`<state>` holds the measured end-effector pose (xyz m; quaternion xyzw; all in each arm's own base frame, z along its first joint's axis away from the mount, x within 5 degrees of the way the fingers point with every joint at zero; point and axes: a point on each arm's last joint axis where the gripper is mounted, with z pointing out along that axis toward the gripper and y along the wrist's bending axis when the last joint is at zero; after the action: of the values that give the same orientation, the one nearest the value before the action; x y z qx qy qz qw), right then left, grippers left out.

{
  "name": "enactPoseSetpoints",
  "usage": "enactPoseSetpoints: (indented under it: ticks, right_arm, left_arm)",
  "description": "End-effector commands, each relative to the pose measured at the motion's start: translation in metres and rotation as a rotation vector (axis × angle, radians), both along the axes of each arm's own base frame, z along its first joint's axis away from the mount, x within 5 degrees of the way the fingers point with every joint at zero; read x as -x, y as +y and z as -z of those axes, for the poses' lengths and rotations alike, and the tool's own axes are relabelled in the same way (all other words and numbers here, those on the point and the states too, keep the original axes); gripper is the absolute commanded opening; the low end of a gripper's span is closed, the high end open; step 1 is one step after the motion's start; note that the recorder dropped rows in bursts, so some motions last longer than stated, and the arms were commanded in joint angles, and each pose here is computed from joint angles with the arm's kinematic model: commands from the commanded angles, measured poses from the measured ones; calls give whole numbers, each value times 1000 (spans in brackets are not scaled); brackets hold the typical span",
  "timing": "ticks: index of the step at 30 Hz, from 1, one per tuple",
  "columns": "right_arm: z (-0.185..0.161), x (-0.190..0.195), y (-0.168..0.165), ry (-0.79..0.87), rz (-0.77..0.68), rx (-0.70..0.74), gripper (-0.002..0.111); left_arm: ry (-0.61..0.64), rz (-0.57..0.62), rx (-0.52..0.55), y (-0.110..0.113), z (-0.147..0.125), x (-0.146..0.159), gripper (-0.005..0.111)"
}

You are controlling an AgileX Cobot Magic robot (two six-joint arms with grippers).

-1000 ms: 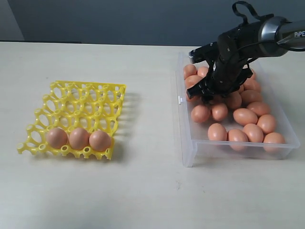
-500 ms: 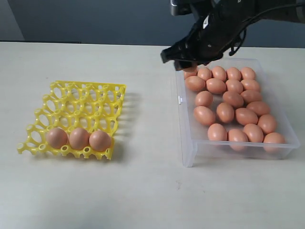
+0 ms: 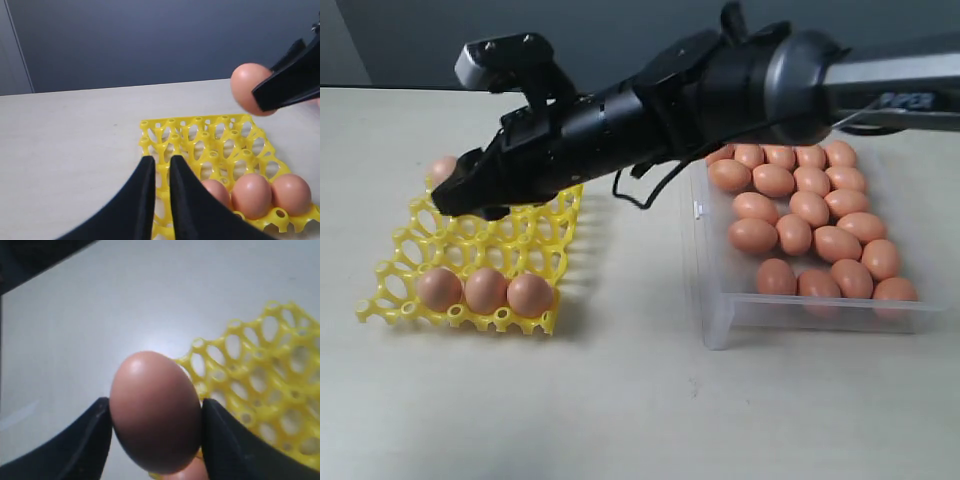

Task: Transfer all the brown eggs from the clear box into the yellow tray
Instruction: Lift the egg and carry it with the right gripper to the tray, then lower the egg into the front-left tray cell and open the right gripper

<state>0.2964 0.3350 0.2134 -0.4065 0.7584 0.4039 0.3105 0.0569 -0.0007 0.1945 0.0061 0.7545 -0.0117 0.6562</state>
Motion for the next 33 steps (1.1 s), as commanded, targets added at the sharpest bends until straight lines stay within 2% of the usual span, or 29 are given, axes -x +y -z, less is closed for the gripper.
enactPoseSetpoints:
  ticks: [1, 3, 13, 25, 33]
  right_arm:
    - [26, 5, 21, -70, -222, -206, 1]
    - [36, 6, 29, -40, -286, -244, 1]
    - [63, -3, 58, 4, -412, -339, 1]
    - [101, -13, 94, -16, -355, -282, 1]
    - [110, -15, 94, -7, -329, -259, 1]
  left_arm:
    - [5, 2, -1, 0, 2, -1, 12]
    - [5, 2, -1, 0, 2, -1, 12]
    - [5, 2, -1, 0, 2, -1, 12]
    - [5, 2, -1, 0, 2, -1, 12]
    - [5, 2, -1, 0, 2, -1, 12]
